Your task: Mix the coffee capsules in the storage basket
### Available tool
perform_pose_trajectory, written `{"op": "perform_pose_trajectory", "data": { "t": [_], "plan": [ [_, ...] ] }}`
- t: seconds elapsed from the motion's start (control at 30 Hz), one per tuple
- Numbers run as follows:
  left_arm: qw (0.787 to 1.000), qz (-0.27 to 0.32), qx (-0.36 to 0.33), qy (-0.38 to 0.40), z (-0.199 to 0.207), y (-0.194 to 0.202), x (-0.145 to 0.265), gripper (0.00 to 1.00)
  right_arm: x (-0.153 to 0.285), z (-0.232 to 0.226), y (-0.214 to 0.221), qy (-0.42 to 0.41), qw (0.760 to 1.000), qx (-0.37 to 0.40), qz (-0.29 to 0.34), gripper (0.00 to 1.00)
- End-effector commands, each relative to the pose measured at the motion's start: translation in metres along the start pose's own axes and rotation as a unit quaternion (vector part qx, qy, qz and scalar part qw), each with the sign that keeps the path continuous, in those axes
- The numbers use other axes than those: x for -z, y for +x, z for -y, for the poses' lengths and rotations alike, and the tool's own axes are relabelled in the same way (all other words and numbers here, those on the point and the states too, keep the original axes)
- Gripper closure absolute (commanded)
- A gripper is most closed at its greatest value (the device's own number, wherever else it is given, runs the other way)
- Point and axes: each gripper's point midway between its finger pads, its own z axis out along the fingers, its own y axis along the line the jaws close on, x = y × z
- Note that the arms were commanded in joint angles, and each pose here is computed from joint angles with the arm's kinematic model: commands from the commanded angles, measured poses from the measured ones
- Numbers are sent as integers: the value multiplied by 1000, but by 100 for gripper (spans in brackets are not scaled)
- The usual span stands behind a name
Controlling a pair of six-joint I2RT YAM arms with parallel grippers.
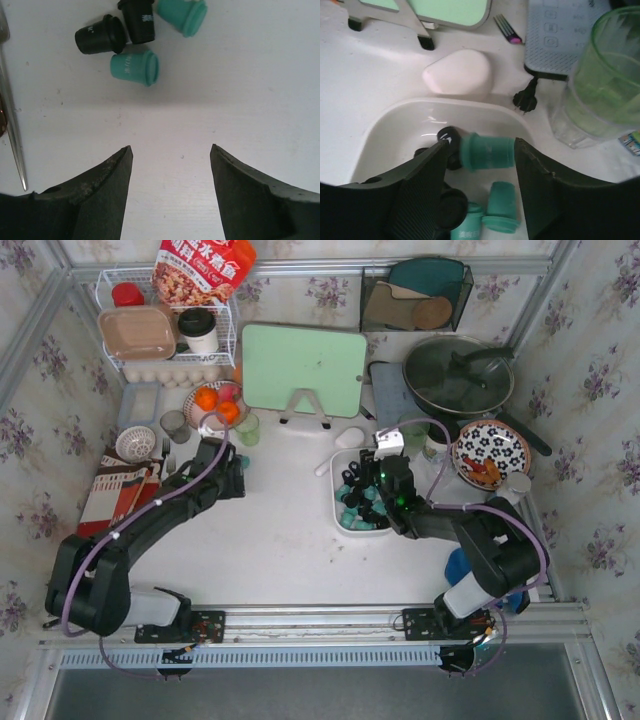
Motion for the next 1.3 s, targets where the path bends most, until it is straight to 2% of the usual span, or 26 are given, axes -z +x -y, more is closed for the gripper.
{"op": "perform_pose_trajectory", "data": {
  "t": [0.0,0.2,0.37,0.47,0.67,0.93,1.13,1.27],
  "plan": [
    [999,-12,36,18,-1,-6,-13,34,-2,-1,0,-1,999,-33,-11,36],
    [998,-46,50,-13,-20,-2,-39,36,6,-1,-14,-6,1000,-24,-9,24],
    [995,-64,67,-35,-38,-5,-56,39,25,-15,-27,-52,997,-48,-8,33],
    [993,-74,88,-21,-40,-9,-66,39,38,-22,-29,-79,995,-59,0,37],
    [990,-115,76,-8,-38,-16,-83,39,49,-25,-21,-96,994,-57,6,34],
    [980,-180,81,-13,-54,-5,-88,36,55,-44,-23,-141,988,-64,4,33],
    [977,-194,81,36,-40,-2,-93,37,56,-49,-23,-152,986,-63,3,33],
    [968,-224,86,68,-27,3,-102,41,56,-49,-22,-153,986,-62,1,33]
  ]
}}
